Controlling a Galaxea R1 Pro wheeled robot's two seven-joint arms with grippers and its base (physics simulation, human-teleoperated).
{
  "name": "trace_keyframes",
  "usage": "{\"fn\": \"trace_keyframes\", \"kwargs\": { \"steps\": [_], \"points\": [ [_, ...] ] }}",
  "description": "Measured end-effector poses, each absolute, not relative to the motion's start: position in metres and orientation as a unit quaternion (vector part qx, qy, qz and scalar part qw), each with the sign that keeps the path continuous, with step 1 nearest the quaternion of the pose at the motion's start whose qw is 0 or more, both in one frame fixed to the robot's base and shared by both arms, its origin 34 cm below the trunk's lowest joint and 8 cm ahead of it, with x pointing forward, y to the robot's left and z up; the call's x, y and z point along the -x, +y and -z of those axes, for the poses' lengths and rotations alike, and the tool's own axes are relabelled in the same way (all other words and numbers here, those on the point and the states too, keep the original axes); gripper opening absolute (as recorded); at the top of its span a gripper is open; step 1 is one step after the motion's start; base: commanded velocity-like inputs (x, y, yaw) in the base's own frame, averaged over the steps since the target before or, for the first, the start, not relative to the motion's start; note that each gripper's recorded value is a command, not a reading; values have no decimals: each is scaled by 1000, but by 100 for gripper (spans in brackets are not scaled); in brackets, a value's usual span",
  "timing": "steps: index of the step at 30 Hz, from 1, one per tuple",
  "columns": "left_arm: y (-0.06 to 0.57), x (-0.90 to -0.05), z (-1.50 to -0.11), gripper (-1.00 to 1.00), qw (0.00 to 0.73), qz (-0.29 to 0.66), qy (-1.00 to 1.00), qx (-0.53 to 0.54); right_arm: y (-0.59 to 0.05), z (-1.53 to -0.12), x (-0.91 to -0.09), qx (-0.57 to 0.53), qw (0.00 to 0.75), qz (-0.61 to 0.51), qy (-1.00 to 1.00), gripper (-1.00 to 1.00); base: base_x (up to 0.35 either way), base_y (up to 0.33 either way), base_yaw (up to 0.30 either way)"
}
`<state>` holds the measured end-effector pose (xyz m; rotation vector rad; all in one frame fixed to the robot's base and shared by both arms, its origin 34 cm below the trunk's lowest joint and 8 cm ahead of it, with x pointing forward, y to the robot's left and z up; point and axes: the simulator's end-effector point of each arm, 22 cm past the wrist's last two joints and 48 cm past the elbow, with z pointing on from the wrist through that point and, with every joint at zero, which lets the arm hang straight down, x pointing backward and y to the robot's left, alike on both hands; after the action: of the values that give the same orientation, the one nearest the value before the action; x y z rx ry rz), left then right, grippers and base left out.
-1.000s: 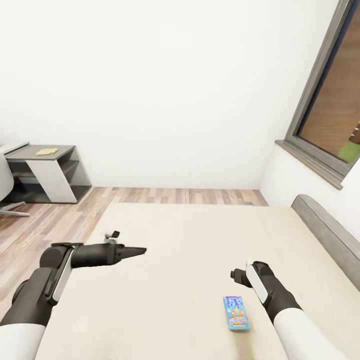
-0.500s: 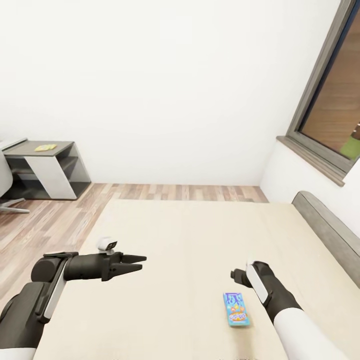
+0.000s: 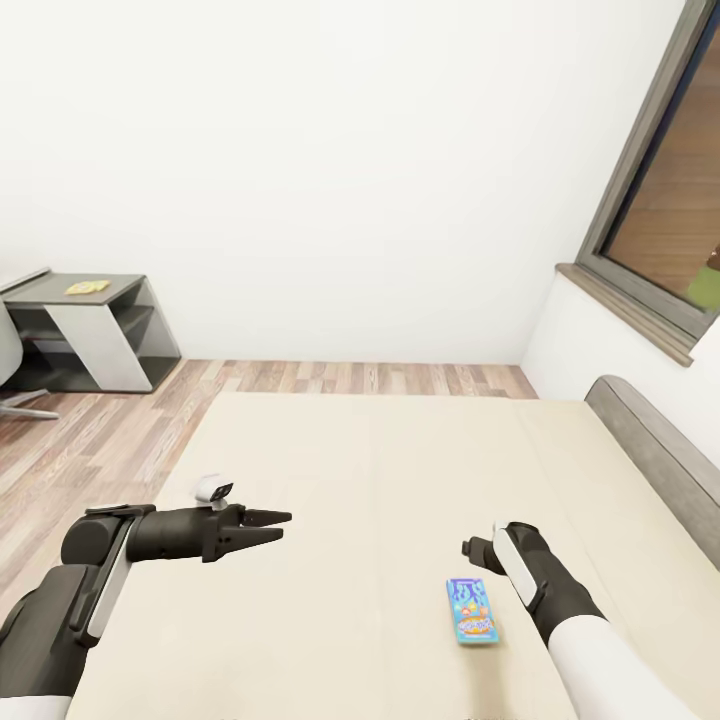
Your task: Put all the toys in the child's room - the three board games (two on the bed and one on the table), the two jigsaw puzzles on the table, and the tennis ball on the table - inside the toy box on the table in the child's room.
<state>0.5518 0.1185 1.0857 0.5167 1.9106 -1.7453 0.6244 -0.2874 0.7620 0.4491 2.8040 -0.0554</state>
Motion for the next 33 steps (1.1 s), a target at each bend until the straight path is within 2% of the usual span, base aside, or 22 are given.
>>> {"fn": "trace_keyframes", "kwargs": {
  "steps": [11, 18, 33],
  "points": [
    [117, -552, -1076, 100, 240, 642, 704, -184, -317, -755, -634, -176, 189, 37, 966, 100, 0, 0, 0],
    [116, -552, -1070, 100, 233, 643, 706, -182, -305, -747, -636, -169, 194, -1, 966, 100, 0, 0, 0],
    [115, -554, -1059, 100, 223, 646, 709, -174, -308, -736, -637, -172, 203, 0, 964, 100, 0, 0, 0]
  ]
}}
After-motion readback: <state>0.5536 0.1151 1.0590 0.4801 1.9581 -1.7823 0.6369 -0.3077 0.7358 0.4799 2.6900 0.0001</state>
